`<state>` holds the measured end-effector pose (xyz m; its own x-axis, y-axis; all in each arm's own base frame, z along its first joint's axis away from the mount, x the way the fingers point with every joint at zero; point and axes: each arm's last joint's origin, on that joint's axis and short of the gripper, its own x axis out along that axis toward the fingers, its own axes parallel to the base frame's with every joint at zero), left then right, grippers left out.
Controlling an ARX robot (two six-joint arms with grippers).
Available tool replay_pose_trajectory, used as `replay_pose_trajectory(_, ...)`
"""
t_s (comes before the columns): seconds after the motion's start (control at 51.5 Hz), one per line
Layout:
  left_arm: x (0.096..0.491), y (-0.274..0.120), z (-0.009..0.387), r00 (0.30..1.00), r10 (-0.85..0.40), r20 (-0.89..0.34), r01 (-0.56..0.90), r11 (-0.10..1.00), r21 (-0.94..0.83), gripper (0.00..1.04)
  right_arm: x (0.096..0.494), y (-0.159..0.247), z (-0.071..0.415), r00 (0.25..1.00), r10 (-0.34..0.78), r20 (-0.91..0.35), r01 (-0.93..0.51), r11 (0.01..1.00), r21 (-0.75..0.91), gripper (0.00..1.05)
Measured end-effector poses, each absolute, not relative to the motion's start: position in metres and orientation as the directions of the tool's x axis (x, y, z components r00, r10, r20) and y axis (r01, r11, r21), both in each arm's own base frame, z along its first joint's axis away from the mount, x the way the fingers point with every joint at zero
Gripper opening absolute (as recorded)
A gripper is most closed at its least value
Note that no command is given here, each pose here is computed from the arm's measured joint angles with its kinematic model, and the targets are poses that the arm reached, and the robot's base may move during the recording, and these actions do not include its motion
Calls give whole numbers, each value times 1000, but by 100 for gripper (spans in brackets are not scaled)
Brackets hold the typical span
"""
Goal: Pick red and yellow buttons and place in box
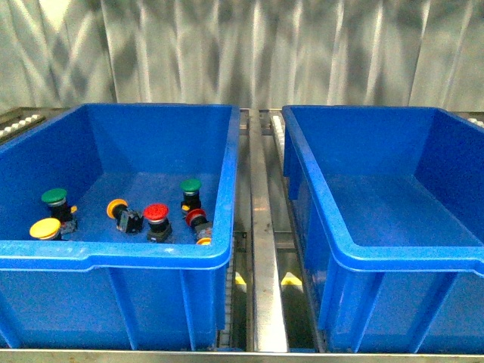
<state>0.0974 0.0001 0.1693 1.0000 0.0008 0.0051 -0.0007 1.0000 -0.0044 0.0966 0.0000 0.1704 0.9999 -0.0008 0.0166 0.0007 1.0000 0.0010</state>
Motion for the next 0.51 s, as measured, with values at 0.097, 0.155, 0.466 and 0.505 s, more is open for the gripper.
replay_pose_trajectory(0.097, 97, 0, 169, 1000, 1, 5, -1, 1000, -4, 97, 97, 0, 170, 1000, -1, 16, 1, 1000, 1, 98)
replay_pose_trajectory(0.155, 97, 0, 169, 1000, 1, 5, -1, 1000, -4, 97, 97, 0, 170, 1000, -1, 17, 1, 1000, 1, 98)
replay_pose_trajectory(0.466, 97, 0, 169, 1000, 1, 5, -1, 1000, -4, 97, 97, 0, 170, 1000, -1, 17, 1, 1000, 1, 98)
replay_pose_trajectory(0.505, 97, 0, 169, 1000, 1, 5, -1, 1000, -4, 97, 97, 0, 170, 1000, -1, 16, 1, 1000, 1, 98)
